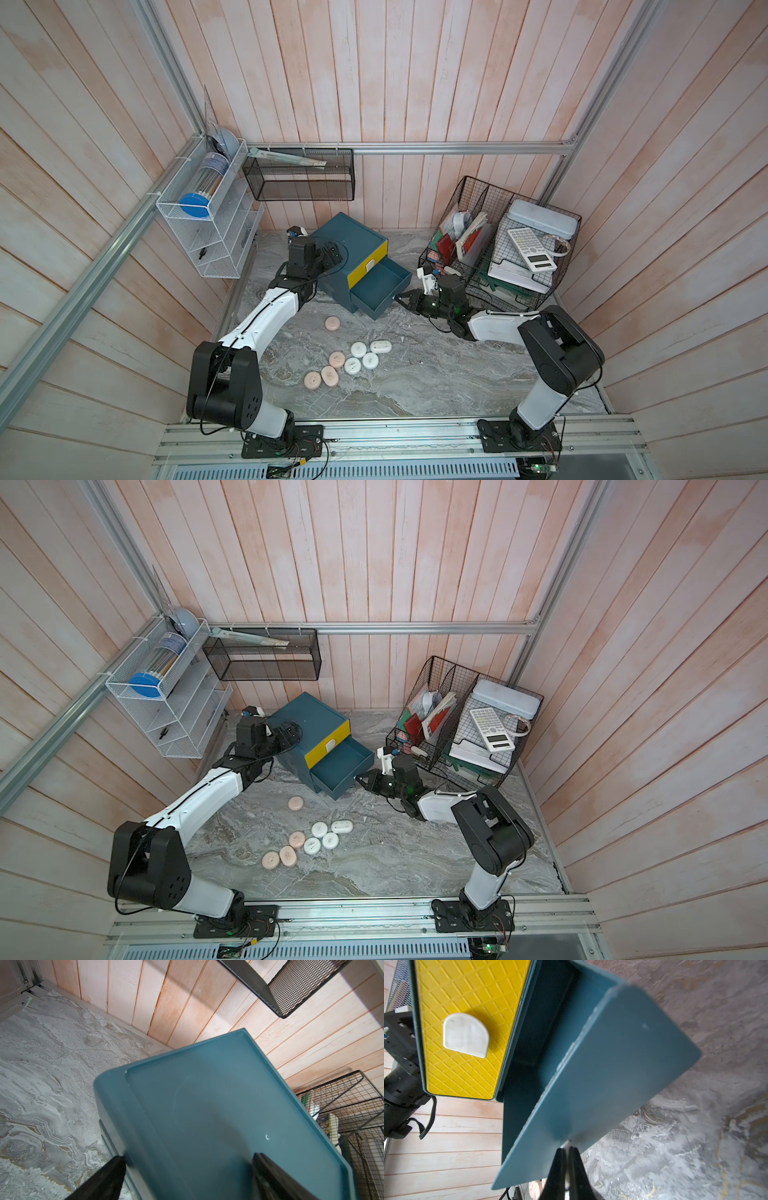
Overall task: Put the bluetooth earphones in the drawer according to color
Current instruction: Open the drawer in the storage box.
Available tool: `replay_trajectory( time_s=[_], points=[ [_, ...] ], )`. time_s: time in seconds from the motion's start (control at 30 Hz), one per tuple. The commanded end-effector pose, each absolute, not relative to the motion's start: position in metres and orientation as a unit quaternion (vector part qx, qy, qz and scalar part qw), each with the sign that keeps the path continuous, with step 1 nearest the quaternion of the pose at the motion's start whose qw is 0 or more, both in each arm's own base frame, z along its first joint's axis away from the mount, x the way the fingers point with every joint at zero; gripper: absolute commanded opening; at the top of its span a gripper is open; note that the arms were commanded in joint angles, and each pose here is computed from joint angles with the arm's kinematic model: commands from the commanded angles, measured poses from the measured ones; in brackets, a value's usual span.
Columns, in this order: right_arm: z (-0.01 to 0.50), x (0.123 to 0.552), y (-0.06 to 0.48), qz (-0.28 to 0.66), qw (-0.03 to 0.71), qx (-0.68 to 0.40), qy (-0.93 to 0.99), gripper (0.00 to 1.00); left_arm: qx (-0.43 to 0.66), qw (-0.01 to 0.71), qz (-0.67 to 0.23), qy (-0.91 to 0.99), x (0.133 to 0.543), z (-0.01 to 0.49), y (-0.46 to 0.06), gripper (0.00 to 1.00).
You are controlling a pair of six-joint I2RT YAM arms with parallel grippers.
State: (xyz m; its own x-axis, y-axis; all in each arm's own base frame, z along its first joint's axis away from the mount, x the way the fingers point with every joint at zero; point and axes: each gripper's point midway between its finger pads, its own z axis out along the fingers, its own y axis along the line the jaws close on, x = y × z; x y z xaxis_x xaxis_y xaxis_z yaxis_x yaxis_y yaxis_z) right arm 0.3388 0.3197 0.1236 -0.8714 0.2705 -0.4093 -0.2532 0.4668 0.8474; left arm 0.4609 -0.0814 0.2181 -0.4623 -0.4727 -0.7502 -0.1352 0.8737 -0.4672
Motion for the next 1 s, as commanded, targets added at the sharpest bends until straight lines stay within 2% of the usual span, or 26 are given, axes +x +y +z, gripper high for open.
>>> replay_trajectory(
  time_s=[0.0, 0.47, 0.73, 0.9, 0.97],
  points=[
    [0.111, 0.333, 0.308, 0.494, 0.250, 0.012, 0.833, 0.00, -0.182, 0.454, -0.155, 0.859, 0.457, 0.192, -0.077, 1.00],
    [0.111, 0.323, 0.297, 0.481, 0.253, 0.011, 0.839, 0.00, -0.184, 0.464, -0.166, 0.850, 0.444, 0.204, -0.074, 1.00],
    [0.107, 0.320, 0.295, 0.475, 0.249, 0.009, 0.844, 0.00, -0.188, 0.485, -0.187, 0.833, 0.415, 0.233, -0.072, 1.00],
    [0.115, 0.319, 0.296, 0.475, 0.253, -0.003, 0.843, 0.19, -0.202, 0.494, -0.185, 0.825, 0.394, 0.245, -0.063, 1.00],
    [0.119, 0.318, 0.292, 0.466, 0.262, -0.007, 0.845, 0.29, -0.209, 0.497, -0.182, 0.823, 0.383, 0.247, -0.058, 1.00]
  ],
)
